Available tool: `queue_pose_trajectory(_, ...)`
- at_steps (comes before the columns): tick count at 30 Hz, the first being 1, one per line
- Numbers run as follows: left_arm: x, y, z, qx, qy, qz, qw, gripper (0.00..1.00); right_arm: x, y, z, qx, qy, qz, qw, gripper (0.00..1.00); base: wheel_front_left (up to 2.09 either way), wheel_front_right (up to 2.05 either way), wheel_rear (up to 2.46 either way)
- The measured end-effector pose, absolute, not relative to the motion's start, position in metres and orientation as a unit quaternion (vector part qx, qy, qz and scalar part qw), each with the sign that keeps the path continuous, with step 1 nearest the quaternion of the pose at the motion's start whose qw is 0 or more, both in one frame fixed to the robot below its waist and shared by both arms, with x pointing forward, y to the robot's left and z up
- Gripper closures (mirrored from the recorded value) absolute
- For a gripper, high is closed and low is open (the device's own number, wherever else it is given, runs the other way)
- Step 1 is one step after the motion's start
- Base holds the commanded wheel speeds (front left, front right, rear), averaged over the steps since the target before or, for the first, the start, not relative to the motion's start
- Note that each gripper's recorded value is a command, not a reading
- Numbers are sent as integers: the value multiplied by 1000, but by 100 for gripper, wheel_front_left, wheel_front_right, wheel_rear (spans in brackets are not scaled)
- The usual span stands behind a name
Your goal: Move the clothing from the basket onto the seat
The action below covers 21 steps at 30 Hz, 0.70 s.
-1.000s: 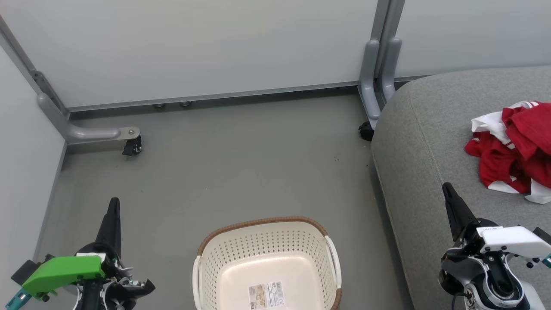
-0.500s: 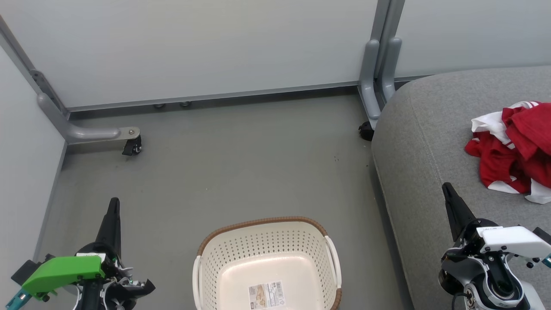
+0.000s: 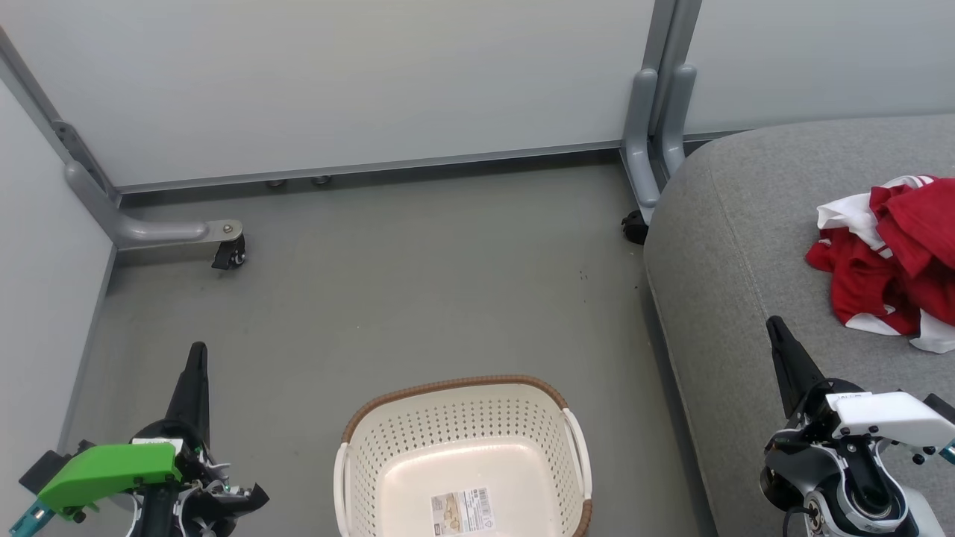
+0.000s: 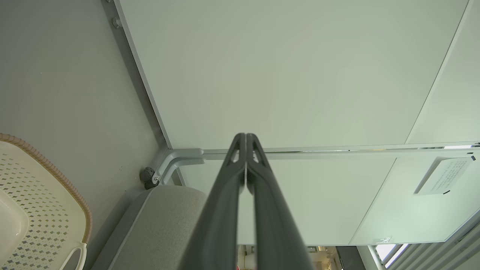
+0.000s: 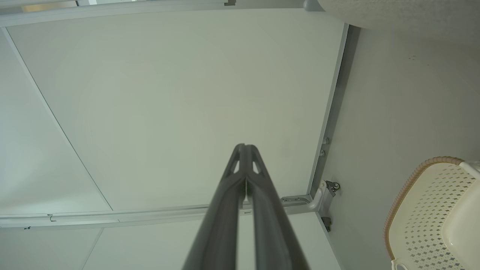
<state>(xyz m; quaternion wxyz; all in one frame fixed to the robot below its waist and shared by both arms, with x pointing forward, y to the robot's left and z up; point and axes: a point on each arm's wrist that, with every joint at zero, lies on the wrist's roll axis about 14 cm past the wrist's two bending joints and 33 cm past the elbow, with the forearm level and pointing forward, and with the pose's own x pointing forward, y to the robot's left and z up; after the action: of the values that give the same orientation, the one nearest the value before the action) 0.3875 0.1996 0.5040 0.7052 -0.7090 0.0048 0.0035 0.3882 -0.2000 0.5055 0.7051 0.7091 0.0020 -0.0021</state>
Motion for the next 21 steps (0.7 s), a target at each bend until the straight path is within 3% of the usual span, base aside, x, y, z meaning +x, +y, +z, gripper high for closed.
queue_pose_trajectory(21, 387, 200, 504, -709, 4, 4, 705, 100, 388, -200, 506, 709, 2, -2, 705, 100, 0, 0, 0)
